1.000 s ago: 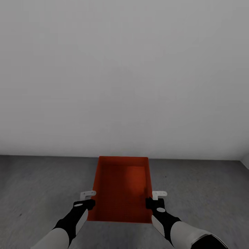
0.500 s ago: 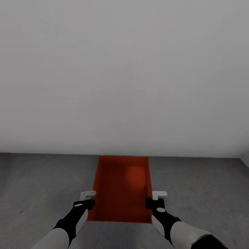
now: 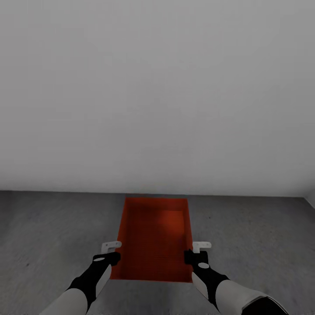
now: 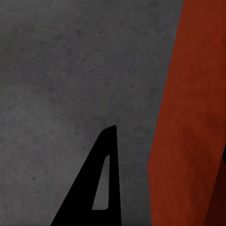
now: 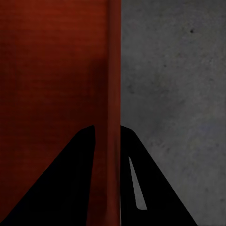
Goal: Move the two storage containers from the living room to the garage. In the garage, place one container on the floor and stack the other container on top of it (either order is fine).
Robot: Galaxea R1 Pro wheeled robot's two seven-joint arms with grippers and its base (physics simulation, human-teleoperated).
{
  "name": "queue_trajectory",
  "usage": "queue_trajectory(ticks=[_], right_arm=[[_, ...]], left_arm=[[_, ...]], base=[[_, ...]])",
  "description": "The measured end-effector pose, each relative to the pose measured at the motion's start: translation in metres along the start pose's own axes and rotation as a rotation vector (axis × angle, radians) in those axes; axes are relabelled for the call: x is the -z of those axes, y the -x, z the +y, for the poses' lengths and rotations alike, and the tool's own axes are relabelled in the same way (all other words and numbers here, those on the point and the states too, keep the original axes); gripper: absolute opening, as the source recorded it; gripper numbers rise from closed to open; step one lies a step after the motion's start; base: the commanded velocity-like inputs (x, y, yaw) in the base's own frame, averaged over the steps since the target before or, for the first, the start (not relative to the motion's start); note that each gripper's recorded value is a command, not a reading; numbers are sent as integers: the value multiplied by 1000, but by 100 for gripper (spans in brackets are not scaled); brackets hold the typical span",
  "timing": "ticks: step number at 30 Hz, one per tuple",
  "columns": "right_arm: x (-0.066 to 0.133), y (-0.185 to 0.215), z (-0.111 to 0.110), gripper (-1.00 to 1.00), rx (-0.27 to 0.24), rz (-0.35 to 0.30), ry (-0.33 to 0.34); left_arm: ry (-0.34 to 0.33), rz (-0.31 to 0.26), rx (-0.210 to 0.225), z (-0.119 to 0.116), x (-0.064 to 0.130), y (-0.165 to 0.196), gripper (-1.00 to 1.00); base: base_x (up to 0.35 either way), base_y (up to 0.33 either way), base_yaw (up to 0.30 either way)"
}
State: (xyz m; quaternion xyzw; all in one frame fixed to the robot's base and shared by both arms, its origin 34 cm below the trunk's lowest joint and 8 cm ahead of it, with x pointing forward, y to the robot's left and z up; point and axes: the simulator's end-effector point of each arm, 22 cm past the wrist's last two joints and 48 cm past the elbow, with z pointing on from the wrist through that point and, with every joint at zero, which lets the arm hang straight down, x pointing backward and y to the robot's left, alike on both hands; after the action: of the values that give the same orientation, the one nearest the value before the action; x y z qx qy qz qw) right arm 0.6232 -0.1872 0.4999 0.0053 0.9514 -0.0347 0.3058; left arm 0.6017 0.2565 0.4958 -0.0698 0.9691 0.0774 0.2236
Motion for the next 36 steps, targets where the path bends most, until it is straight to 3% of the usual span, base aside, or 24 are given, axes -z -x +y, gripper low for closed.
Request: queue_trajectory(ticks=[36], right_arm=[[-11, -31, 1, -100, 3, 57, 1]], left_arm=[[6, 55, -10, 0, -15, -28, -100]], base=[[0, 0, 0]])
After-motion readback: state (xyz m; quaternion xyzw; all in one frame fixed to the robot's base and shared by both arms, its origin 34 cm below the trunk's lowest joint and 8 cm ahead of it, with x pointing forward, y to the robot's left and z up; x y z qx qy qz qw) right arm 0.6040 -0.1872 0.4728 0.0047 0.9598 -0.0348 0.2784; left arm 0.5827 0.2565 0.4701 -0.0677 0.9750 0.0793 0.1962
